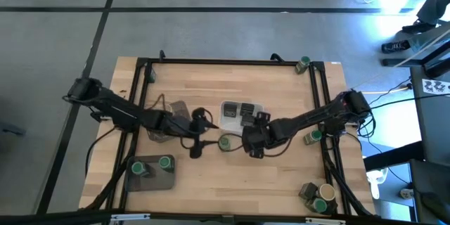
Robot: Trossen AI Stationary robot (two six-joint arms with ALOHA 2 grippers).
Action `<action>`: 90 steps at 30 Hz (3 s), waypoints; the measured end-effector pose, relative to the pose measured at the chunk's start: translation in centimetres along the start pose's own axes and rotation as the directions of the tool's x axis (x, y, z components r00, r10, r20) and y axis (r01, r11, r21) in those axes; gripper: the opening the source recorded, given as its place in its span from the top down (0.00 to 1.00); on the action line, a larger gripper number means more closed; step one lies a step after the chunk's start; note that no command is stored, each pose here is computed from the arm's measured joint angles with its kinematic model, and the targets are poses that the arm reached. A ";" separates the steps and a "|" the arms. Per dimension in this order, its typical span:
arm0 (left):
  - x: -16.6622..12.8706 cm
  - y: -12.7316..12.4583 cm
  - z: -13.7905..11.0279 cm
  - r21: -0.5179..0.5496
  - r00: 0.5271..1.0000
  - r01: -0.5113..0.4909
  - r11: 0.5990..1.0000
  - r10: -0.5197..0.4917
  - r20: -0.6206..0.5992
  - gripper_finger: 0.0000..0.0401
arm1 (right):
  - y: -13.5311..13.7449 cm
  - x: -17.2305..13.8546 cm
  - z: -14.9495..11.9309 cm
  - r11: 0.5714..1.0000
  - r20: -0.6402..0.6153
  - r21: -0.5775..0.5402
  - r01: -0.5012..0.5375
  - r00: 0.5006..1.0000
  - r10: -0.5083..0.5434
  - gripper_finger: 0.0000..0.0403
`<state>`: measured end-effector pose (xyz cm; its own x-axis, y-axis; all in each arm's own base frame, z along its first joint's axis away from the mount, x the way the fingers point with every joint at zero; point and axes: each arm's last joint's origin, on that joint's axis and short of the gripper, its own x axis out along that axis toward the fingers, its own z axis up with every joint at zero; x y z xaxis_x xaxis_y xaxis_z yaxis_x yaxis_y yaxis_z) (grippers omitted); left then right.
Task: Sort spices by type
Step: Put the green seasoning bottle into the bottom black bin
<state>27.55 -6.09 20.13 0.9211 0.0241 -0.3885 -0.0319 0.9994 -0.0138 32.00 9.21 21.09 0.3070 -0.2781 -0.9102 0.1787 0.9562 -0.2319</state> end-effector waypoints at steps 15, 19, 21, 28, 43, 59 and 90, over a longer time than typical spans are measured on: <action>5.3 -2.7 -0.4 -0.031 0.994 -0.071 0.997 0.068 -0.090 0.33 | 4.5 -1.4 -3.3 1.000 0.042 0.027 -0.016 0.999 0.015 0.21; 5.7 -2.7 -0.9 -0.030 0.992 -0.079 0.996 0.075 -0.098 0.33 | 5.5 -1.9 -3.6 0.999 0.068 0.023 -0.043 0.997 0.041 0.21; 6.0 -2.7 -1.3 -0.031 0.991 -0.082 0.996 0.079 -0.111 0.33 | 5.8 -2.1 -3.8 0.998 0.079 0.016 -0.054 0.996 0.052 0.21; 6.3 -2.8 -1.8 -0.039 0.988 -0.091 0.995 0.086 -0.129 0.33 | 6.2 -2.2 -3.8 0.998 0.093 0.011 -0.063 0.994 0.061 0.21; 4.3 -5.0 -0.5 -0.013 0.995 -0.014 1.000 0.013 -0.101 0.50 | 6.4 -2.3 -3.1 0.997 0.178 0.044 -0.067 0.982 0.058 0.21; -10.4 -8.4 4.7 -0.234 0.896 0.278 0.932 -0.339 -0.286 0.48 | 6.6 -2.4 -2.7 0.996 0.243 0.071 -0.056 0.969 0.037 0.21; -17.5 -8.7 -2.7 -0.229 0.881 0.141 0.963 -0.228 -0.415 0.47 | 6.7 -2.4 -2.8 0.995 0.200 -0.026 -0.096 0.975 0.099 0.21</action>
<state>10.67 -15.24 24.54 0.6576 -0.2166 -0.7215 0.0098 0.9601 -0.2793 29.84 16.56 20.74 0.5039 -0.1943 -0.8417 0.1242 0.9805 -0.1520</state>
